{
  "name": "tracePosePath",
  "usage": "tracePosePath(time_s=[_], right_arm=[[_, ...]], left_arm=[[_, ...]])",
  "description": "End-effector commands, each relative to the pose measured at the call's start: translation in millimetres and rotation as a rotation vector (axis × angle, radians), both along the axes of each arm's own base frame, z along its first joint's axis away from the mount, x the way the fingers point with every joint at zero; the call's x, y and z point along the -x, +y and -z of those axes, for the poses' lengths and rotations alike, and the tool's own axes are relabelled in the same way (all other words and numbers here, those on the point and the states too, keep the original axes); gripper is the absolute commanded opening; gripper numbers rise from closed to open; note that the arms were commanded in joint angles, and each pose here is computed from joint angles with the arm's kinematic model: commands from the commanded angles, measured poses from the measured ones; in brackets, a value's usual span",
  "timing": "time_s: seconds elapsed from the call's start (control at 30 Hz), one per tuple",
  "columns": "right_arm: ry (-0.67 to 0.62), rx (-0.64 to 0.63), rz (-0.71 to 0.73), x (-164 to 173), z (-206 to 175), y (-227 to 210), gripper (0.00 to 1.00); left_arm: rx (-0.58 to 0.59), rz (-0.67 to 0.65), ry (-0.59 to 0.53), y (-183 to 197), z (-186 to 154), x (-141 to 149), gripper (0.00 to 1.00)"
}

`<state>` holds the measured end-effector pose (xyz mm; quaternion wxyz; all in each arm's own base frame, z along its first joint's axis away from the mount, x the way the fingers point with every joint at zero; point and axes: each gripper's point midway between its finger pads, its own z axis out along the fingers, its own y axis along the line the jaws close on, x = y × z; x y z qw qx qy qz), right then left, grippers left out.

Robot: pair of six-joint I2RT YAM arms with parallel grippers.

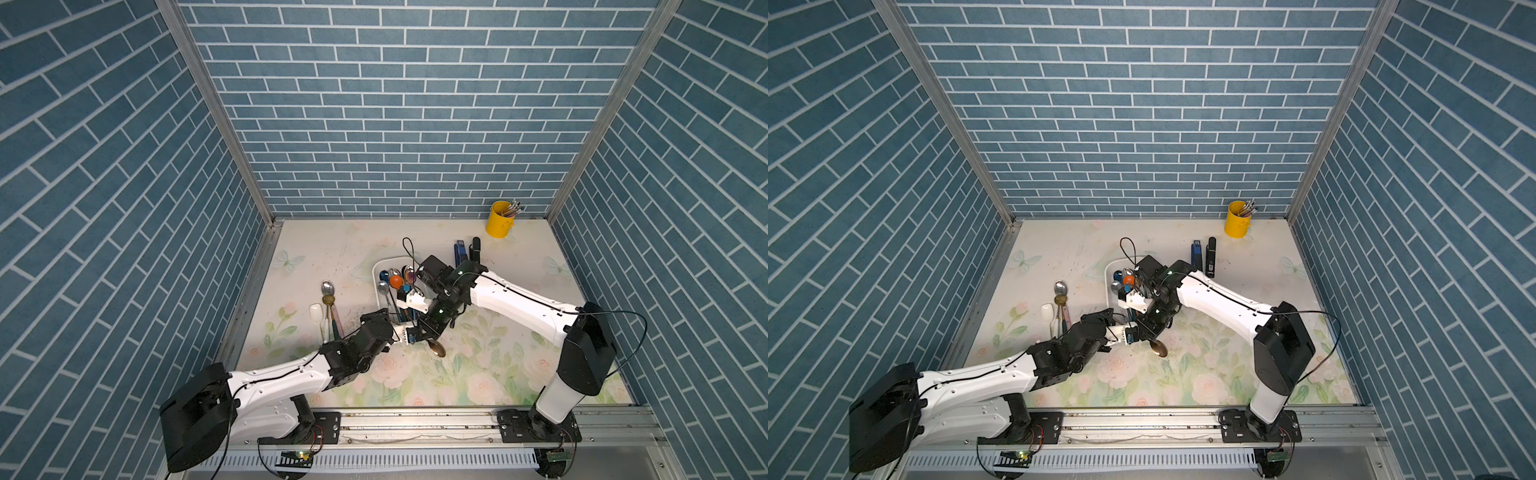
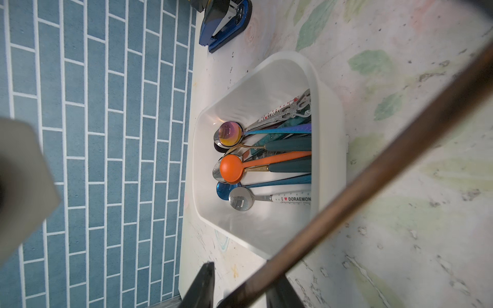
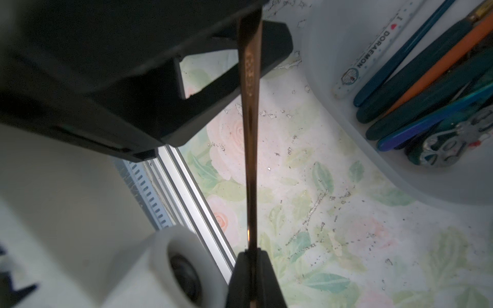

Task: Put the spoon into the storage box
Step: Pick up the spoon from the center of the board.

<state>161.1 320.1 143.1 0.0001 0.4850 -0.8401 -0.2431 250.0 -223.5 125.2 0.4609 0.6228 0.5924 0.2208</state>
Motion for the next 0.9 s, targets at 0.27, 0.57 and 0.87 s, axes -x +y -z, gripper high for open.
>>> tracePosePath(time_s=[0.27, 0.57, 0.87], right_arm=[[-0.068, -0.089, -0.051, -9, -22, 20, 0.0], [-0.13, -0.092, -0.025, -23, -29, 23, 0.12], [-0.207, -0.129, 0.101, -58, -45, 18, 0.35]], left_arm=[[-0.178, 0.225, -0.071, -21, 2, 15, 0.15], [-0.153, 0.2, -0.065, -18, -4, 16, 0.0], [-0.081, 0.165, 0.015, -14, -4, 23, 0.0]])
